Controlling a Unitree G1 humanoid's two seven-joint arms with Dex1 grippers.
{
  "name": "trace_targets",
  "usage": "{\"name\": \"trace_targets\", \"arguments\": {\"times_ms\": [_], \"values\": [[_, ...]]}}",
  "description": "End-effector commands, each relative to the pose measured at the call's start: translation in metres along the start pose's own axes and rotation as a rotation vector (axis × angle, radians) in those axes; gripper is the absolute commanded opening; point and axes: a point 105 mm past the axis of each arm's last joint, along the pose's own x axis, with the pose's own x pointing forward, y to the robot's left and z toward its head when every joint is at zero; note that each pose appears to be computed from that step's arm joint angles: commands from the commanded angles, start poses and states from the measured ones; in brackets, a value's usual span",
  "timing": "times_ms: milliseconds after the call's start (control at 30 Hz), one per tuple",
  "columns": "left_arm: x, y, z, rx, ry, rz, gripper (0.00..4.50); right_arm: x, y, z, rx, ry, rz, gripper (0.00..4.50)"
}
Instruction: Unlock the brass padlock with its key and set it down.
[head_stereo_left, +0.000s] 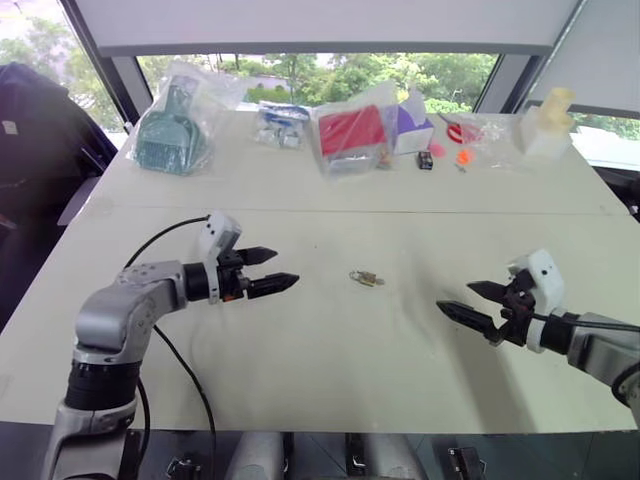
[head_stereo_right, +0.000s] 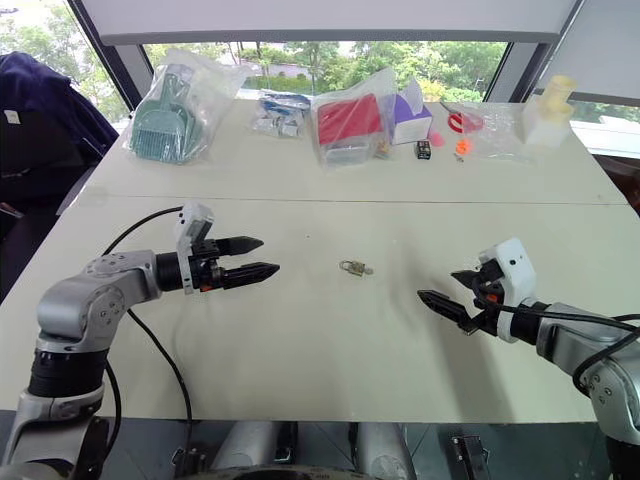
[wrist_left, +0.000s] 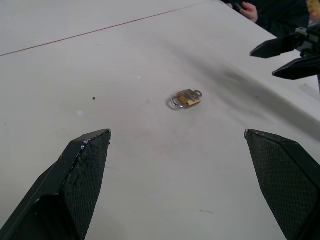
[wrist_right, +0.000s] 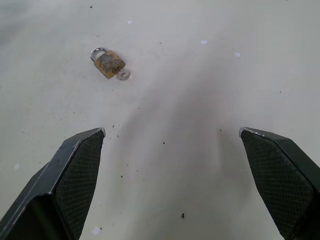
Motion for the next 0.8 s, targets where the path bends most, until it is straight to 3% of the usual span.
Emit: {"name": "trace_targets", "arguments": {"times_ms": [33,433,600,800], "values": [[0.0,-0.006,0.006,0.047,0.0,-0.029,4.45,-0.003,0.006,0.008,-0.06,-0.015,0.007,4.48],[0.01,0.006,0.01,0.103,0.053,-0.077,4.45,-0.005,0.014,0.003,-0.079,-0.008,-0.013,4.48],[0.014,0.018,0.01,0.2,0.092,-0.056,4.45,-0.006,0.013,0.002,-0.105,0.006,-0.038,4.48],[0.028,0.021,0.026,0.41,0.241,-0.293,4.45,0.0,0.024,0.021,-0.161,-0.006,0.001,4.48]]}}
